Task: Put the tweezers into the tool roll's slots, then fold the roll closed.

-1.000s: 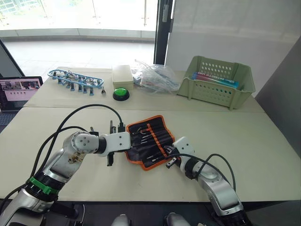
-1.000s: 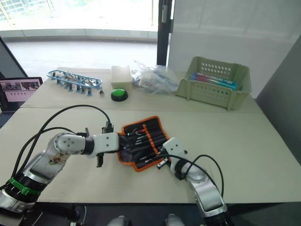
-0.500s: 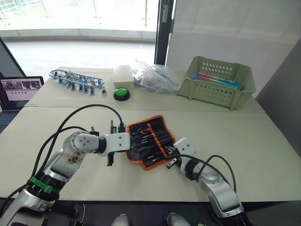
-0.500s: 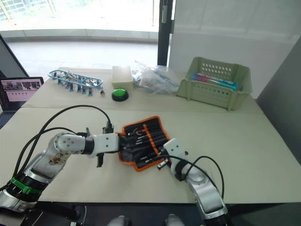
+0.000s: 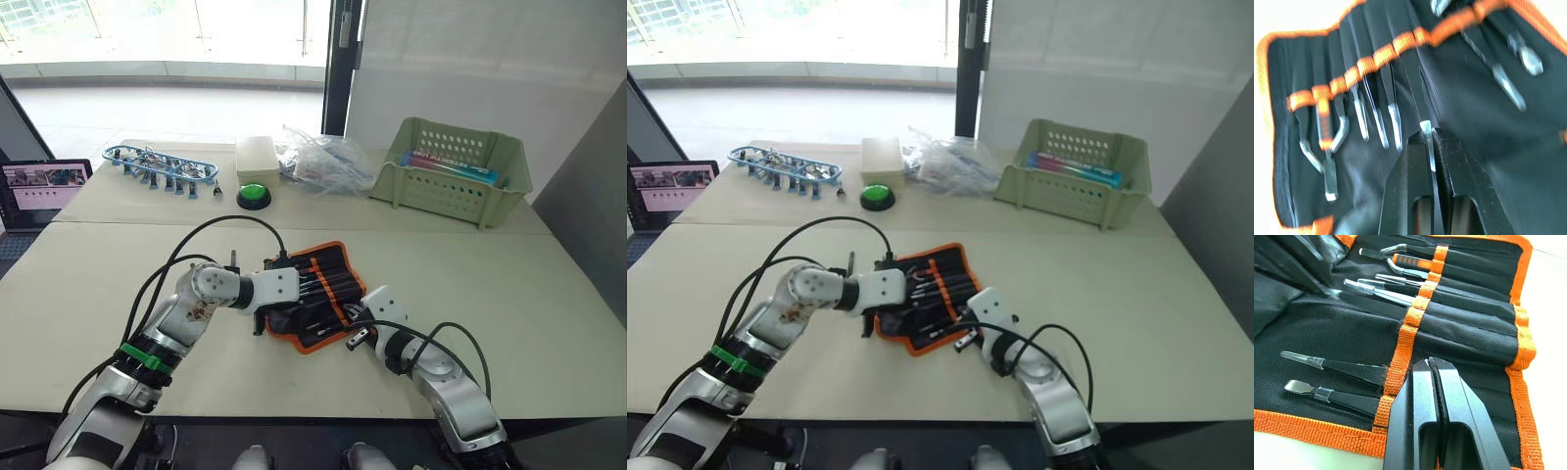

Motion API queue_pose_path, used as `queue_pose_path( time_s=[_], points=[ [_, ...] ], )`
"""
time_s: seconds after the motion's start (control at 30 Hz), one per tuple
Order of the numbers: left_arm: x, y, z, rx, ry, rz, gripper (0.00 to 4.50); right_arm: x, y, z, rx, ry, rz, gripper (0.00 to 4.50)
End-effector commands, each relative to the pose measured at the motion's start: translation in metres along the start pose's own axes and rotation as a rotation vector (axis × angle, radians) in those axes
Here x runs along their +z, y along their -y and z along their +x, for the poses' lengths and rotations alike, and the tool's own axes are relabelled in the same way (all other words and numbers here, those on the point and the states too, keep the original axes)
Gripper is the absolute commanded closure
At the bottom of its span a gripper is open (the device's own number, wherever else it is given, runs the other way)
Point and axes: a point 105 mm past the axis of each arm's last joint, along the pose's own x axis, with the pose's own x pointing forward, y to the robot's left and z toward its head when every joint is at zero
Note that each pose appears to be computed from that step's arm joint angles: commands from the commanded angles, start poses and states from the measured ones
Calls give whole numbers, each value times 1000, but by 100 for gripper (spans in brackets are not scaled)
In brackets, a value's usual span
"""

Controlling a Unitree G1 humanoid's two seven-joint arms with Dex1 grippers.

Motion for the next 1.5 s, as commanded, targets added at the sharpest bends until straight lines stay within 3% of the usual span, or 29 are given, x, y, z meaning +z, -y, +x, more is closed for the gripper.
queue_pose_path(
  time_s=[0.03,0.27,0.43,0.47,0.67,0.83,0.97,1.1,1.33,1.5],
  points=[
    [19,-1,7,-35,65,-23,447,-9,-5,1,12,-35,14,450],
    [18,-1,21,-54,66,-56,447,-11,-6,0,8,-37,17,450],
    [16,-13,12,2,69,-67,447,-12,-6,-2,4,-40,19,450],
    [17,-16,8,19,82,-78,378,-12,-6,-3,5,-41,20,450],
    [23,-27,-28,99,163,-160,189,-13,-6,-4,9,-47,20,450],
    [10,-13,-80,162,171,-271,8,-16,-5,-7,15,-58,16,450],
    [-22,14,-127,283,88,-401,3,-17,-4,-9,21,-64,14,450],
    [-64,54,-162,430,-71,-492,3,-18,-3,-9,34,-69,11,450],
    [-78,111,-194,609,-152,-639,3,-19,0,-8,67,-79,0,450],
    [-81,131,-195,649,-169,-698,3,-18,-5,-3,108,-80,-8,450]
  ],
)
